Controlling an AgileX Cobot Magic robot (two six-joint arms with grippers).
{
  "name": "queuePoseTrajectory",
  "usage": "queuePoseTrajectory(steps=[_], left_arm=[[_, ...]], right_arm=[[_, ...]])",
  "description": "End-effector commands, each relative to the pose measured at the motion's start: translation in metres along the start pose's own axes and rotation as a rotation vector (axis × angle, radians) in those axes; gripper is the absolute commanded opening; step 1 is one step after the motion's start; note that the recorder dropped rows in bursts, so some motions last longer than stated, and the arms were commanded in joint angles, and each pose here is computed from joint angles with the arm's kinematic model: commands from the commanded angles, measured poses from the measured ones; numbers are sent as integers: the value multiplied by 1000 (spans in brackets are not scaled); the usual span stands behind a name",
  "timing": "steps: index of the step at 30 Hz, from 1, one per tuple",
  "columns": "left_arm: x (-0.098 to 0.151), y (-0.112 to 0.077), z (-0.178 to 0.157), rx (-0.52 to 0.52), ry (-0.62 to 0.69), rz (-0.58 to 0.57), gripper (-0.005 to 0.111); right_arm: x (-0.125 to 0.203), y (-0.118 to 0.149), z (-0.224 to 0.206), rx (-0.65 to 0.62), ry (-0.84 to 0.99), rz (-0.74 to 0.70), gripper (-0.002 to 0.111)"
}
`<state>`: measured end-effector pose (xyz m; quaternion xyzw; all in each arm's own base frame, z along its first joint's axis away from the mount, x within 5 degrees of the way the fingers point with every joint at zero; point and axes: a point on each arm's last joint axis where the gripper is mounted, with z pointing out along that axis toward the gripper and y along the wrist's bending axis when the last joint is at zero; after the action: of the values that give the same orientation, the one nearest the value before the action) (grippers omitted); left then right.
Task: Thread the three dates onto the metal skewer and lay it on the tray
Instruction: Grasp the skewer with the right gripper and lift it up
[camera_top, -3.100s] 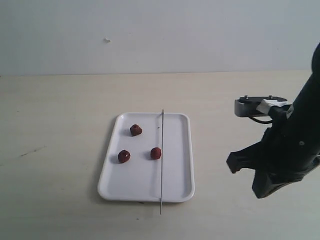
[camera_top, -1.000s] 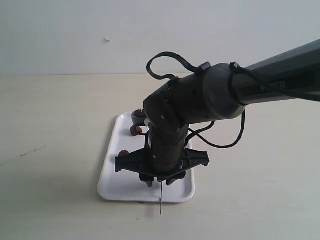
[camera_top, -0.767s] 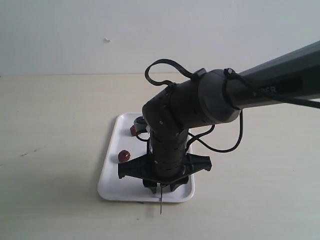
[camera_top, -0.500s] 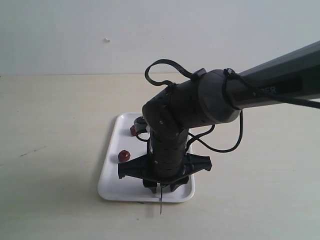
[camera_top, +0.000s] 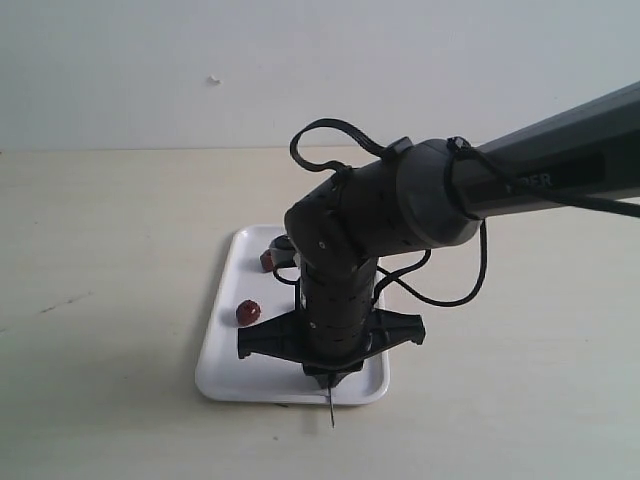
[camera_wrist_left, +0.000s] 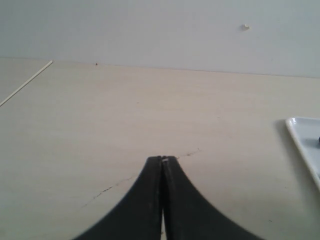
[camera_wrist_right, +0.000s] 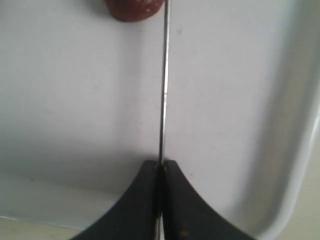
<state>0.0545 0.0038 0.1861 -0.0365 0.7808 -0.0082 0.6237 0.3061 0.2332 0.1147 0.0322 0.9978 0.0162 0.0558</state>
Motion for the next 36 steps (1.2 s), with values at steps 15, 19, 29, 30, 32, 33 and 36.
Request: queuePoseTrajectory(steps=[15,19,29,30,32,33,36], left_arm=[[1,0,0,-2,-5,2,0],[1,0,0,-2,-5,2,0],[1,0,0,-2,-5,2,0],[1,0,0,-2,-5,2,0],[1,0,0,-2,-5,2,0],[1,0,0,-2,-5,2,0],[1,0,0,-2,-5,2,0]], right_arm=[[-6,-5,-6,58,-68,83,4],[-7,-14,-21,144,-91,35,1],[-8,-38,-99,253,-225,-122,0],[-9,-40,-109,255,-255,-161,0],[-9,-45,-127,270,-296,-237,0],[-8,-48,-136,280,-320,-285,0],[-4,-58,-158,350,-322,-507,0]])
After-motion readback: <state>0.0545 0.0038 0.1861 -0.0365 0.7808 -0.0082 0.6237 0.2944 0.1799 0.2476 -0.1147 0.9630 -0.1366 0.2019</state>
